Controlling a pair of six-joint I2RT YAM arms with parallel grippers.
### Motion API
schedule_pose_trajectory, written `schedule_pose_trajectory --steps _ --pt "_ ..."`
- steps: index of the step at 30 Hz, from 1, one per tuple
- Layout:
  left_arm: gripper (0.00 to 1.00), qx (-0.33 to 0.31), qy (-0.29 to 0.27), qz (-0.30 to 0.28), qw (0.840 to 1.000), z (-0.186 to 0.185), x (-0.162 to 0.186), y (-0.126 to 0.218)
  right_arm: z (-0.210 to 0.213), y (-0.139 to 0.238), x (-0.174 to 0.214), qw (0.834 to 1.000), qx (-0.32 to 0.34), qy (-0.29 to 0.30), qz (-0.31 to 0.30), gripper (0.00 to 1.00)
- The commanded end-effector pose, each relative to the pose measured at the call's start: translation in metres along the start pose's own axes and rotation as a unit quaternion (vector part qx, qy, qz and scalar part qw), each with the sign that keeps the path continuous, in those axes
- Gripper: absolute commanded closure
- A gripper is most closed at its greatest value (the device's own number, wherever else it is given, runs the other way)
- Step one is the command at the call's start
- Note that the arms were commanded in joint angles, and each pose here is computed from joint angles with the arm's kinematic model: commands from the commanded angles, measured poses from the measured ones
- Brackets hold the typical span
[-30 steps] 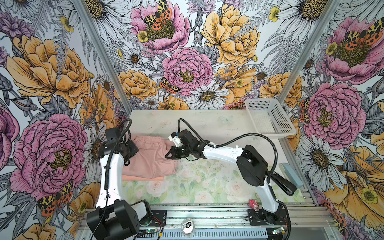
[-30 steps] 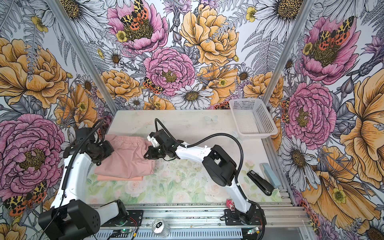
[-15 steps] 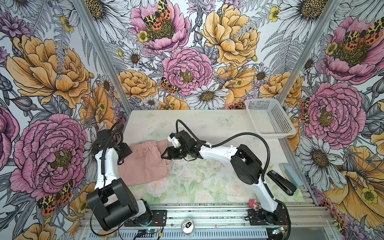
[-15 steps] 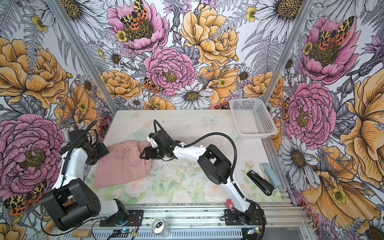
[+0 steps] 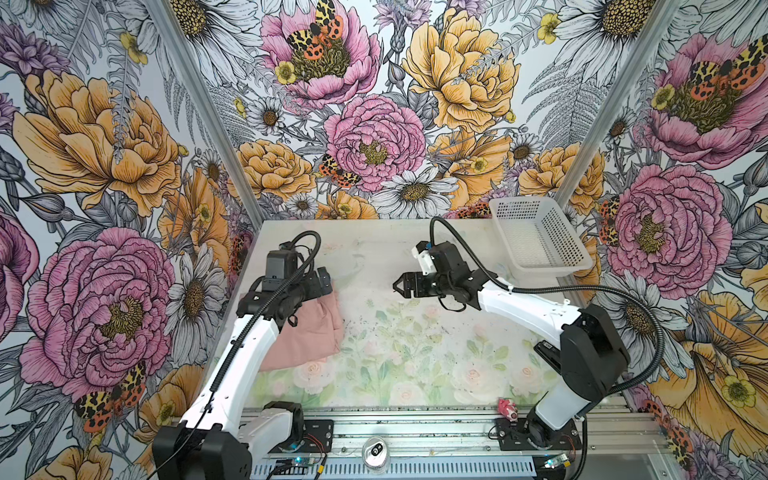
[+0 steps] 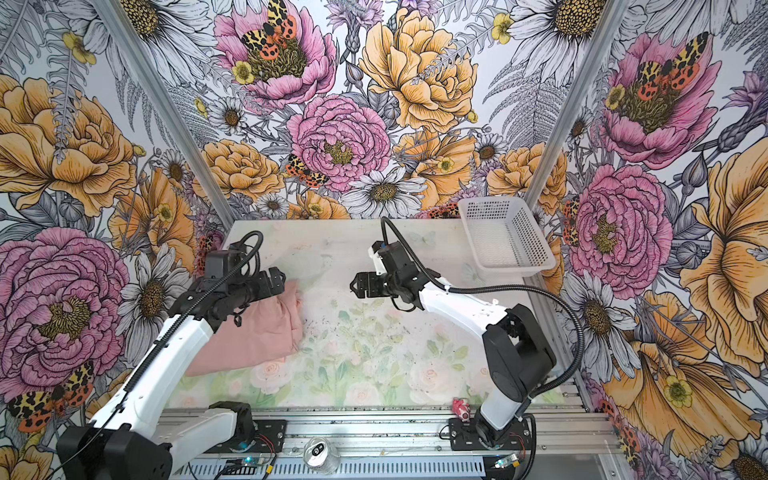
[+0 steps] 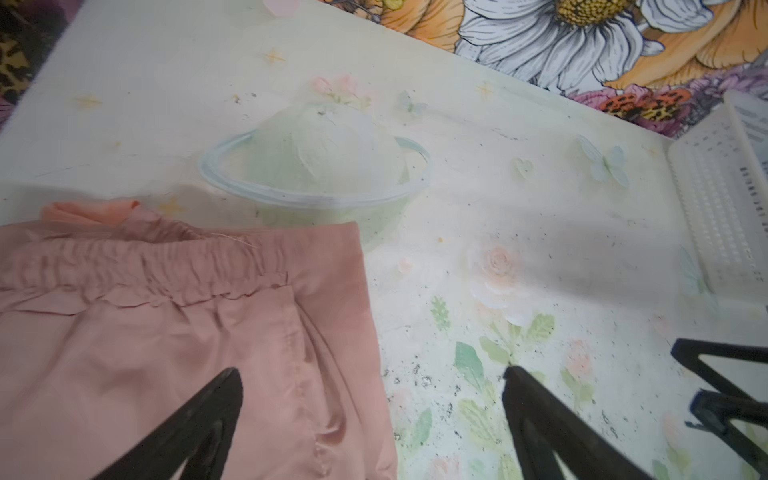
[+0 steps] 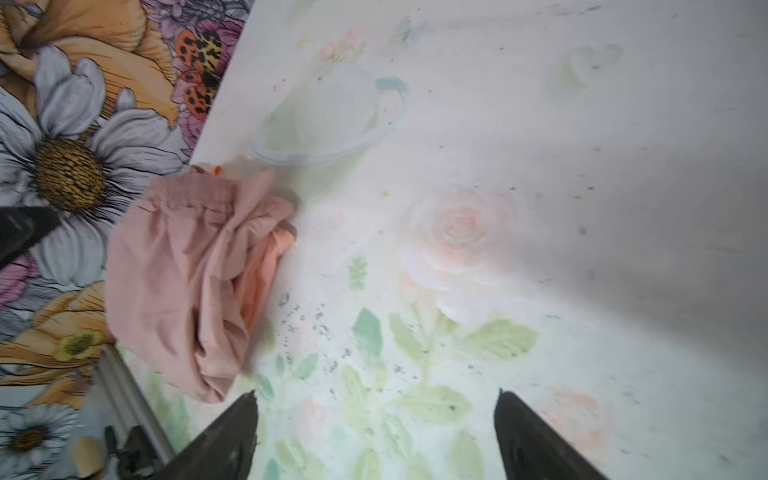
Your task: Fold and stack the mixed laundry pile
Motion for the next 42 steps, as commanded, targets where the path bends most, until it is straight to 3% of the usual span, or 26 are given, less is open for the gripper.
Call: schedule_pose_trajectory --steps 1,7,9,12,19,25,33,35,37,38,42 --pt "0.01 0.023 -0.002 -0.064 0.998 -0.026 -0.005 -0.007 -0.044 0.022 -0.004 0.994 0.091 0.051 -0.035 0.01" --pt "0.01 0.032 -0.065 -0.086 0.994 -0.061 0.013 -0.029 -0.111 0.063 -0.018 0.974 0.198 0.052 -0.099 0.0" --pt "0.01 0.012 -0.066 -0.092 0.993 -0.055 0.018 -0.035 -0.126 0.075 -0.025 0.968 0.21 0.034 -0.131 0.0" --pt "0.01 -0.003 -0.072 -0.097 0.993 -0.049 0.025 -0.044 -0.154 0.087 -0.031 0.947 0.266 0.033 -0.18 0.0" --pt "0.01 -0.03 -0.108 -0.136 0.984 -0.039 0.023 -0.043 -0.207 0.092 -0.03 0.908 0.297 0.026 -0.293 0.0" --pt "0.01 -0.04 -0.107 -0.142 0.983 -0.031 0.022 -0.044 -0.225 0.087 -0.021 0.898 0.297 0.034 -0.324 0.0" --pt "0.01 -0.049 -0.097 -0.152 0.982 -0.021 0.027 -0.042 -0.234 0.099 0.004 0.855 0.284 0.058 -0.429 0.0" --pt "0.01 -0.048 -0.096 -0.152 0.983 -0.02 0.026 -0.041 -0.231 0.089 0.007 0.857 0.276 0.084 -0.428 0.0" --pt "0.01 -0.047 -0.097 -0.149 0.983 -0.019 0.027 -0.039 -0.234 0.088 0.005 0.854 0.305 0.066 -0.417 0.0" --pt "0.01 -0.047 -0.098 -0.15 0.983 -0.019 0.027 -0.038 -0.239 0.09 0.002 0.841 0.335 0.045 -0.423 0.0" --pt "0.01 -0.051 -0.096 -0.15 0.983 -0.013 0.028 -0.032 -0.24 0.092 0.001 0.837 0.342 0.036 -0.425 0.0"
Point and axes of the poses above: each gripper's point midway between its finger pads, its own y axis back along the fingers, its own z axis along the line the jaws close on, x = y × z, the point moved 7 cm from there along y, back along the fingers, and after that the axes turned 11 degrees about -y, right-handed, at the moved point
